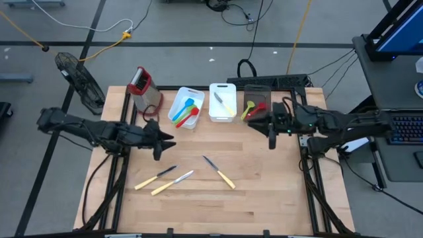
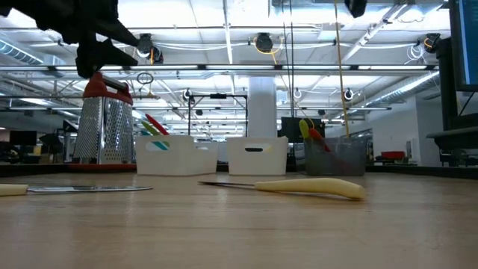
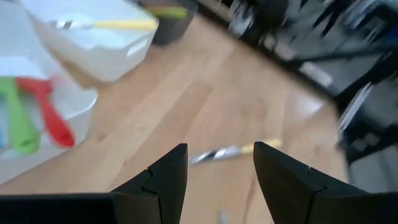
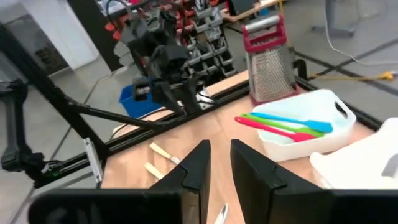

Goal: Pick & Place Kitchen Items
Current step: Put the yellow knife into the right white bin

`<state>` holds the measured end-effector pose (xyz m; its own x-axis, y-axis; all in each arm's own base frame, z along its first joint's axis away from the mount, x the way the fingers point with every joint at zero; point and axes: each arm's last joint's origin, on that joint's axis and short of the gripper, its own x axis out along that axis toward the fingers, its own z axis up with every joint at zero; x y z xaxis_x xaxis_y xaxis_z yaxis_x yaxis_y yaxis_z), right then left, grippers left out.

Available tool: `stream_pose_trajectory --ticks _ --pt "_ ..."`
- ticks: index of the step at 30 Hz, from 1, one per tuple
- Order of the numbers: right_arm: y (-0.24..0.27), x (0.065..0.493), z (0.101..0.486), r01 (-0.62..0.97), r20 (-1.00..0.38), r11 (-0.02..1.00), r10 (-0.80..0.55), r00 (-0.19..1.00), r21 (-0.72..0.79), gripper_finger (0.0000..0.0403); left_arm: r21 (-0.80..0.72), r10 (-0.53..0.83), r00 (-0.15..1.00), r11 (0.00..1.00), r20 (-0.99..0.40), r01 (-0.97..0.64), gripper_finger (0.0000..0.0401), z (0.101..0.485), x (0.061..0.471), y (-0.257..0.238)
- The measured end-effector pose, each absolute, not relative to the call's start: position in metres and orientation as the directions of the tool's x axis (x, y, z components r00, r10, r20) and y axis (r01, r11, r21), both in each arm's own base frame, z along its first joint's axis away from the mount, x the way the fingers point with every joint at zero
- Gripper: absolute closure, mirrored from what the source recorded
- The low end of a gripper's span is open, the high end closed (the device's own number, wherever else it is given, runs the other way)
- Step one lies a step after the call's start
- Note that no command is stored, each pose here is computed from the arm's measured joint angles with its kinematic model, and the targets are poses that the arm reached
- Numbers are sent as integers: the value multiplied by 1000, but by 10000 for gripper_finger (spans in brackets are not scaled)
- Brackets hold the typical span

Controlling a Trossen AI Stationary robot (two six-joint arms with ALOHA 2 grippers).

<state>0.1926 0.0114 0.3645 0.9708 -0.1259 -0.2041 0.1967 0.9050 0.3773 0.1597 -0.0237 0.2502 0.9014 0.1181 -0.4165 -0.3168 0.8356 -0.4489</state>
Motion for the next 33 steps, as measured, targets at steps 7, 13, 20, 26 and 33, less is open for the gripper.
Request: stream_pose_trajectory --ticks 7,13,20,26,33 --pt "20 174 368 138 -165 936 -88 982 323 349 -279 125 718 865 -685 -417 215 262 167 -31" --pt "22 165 337 86 -78 932 -62 995 352 348 -228 60 573 880 -817 -418 215 252 176 -43" --pt "21 152 289 27 55 900 -56 997 436 348 -183 -53 288 876 -956 -446 215 222 177 -58" --pt "19 143 257 -19 147 880 -58 987 476 348 7 -23 -47 836 -999 -548 215 203 162 -68" --pt "17 135 233 -51 214 877 -60 975 478 348 34 -78 -162 804 -984 -594 215 196 156 -86"
